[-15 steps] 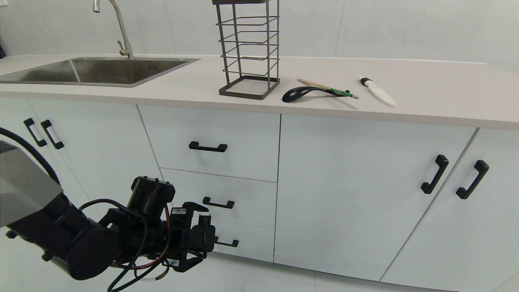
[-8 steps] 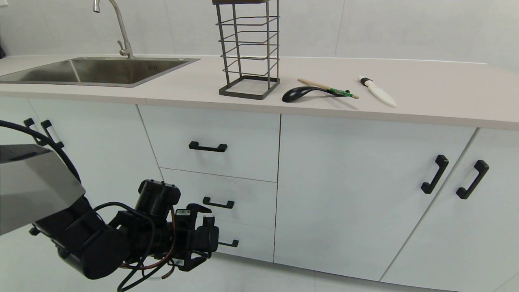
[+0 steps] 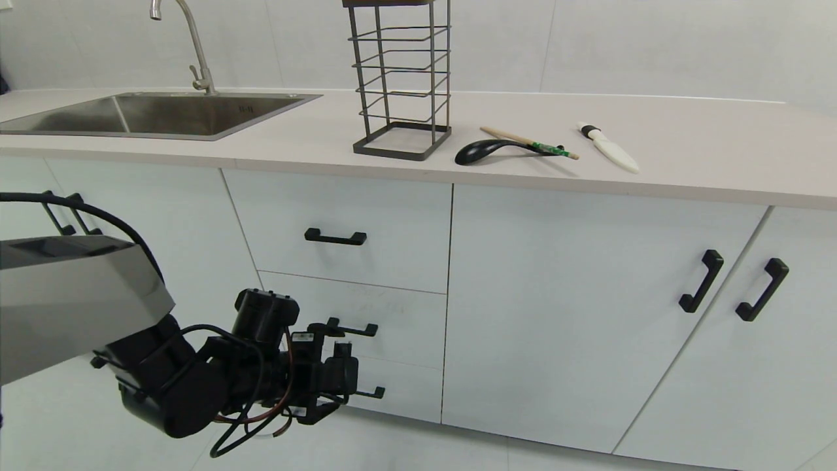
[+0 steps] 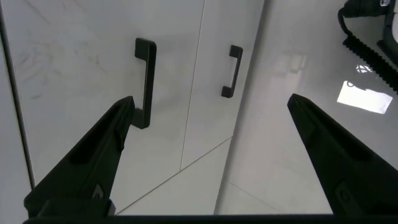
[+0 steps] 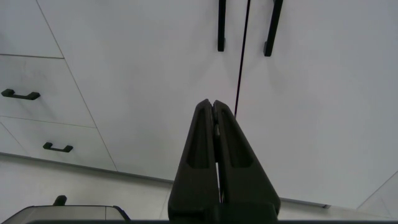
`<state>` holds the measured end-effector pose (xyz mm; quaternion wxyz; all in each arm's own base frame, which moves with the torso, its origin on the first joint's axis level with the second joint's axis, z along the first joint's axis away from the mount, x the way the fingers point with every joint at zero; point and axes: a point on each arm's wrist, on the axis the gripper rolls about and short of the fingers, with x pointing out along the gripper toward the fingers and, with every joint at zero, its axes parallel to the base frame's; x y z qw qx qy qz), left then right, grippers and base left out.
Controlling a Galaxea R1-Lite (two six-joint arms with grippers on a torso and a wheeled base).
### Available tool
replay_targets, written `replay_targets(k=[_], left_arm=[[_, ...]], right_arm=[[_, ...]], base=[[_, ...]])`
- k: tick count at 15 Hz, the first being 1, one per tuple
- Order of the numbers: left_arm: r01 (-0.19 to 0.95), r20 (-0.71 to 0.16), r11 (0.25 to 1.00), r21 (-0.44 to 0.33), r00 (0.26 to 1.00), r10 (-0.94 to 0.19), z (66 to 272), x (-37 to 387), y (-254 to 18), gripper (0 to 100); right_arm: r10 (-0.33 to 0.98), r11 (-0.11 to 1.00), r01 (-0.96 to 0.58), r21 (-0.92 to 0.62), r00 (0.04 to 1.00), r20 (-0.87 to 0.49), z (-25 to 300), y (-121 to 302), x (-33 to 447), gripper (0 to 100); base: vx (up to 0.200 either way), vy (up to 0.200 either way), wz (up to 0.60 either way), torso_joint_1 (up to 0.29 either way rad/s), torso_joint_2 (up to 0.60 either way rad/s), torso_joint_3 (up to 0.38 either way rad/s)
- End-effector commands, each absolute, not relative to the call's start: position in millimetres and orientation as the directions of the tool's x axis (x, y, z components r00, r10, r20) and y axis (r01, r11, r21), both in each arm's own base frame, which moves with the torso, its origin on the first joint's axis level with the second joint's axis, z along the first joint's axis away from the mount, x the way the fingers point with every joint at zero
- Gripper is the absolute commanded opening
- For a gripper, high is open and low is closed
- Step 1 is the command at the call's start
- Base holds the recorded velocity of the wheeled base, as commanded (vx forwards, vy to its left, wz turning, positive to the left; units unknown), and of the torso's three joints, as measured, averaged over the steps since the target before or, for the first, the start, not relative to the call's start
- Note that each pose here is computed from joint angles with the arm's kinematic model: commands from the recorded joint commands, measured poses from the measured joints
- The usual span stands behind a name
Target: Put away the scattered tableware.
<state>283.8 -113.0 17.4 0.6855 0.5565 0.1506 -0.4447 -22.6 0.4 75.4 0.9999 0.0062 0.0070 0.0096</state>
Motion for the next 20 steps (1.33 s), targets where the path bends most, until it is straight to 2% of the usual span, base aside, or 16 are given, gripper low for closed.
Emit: replay_targets(k=[1,3,7,11,20], left_arm=[[0.772,-0.71,-0.051,0.633,0.554,-0.435,1,301,-116,100],[0.767,-0.711,-0.062,0.639,0.558,-0.429,-5,310,-115,100],[0.749,-0.689,-0.036,0.662,0.589,-0.422,-9,331,-113,100],[0.764,-0.705,-0.04,0.644,0.574,-0.416,-26,339,-114,100],[0.751,-0.691,-0.034,0.659,0.587,-0.422,-39,357,-121,100]], right_arm=[[0.02,1.0,-0.02,0.013,1.0,-0.015,75,0,-22,0],[0.02,1.0,-0.02,0.013,1.0,-0.015,75,0,-22,0],[0.02,1.0,-0.02,0.013,1.0,-0.015,75,0,-22,0],[0.02,1.0,-0.02,0.013,1.0,-0.015,75,0,-22,0],[0.02,1.0,-0.02,0.013,1.0,-0.015,75,0,-22,0]], base=[[0.0,0.0,0.0,0.0,0.0,0.0],[0.0,0.0,0.0,0.0,0.0,0.0],[0.0,0.0,0.0,0.0,0.0,0.0],[0.0,0.0,0.0,0.0,0.0,0.0],[0.0,0.0,0.0,0.0,0.0,0.0]])
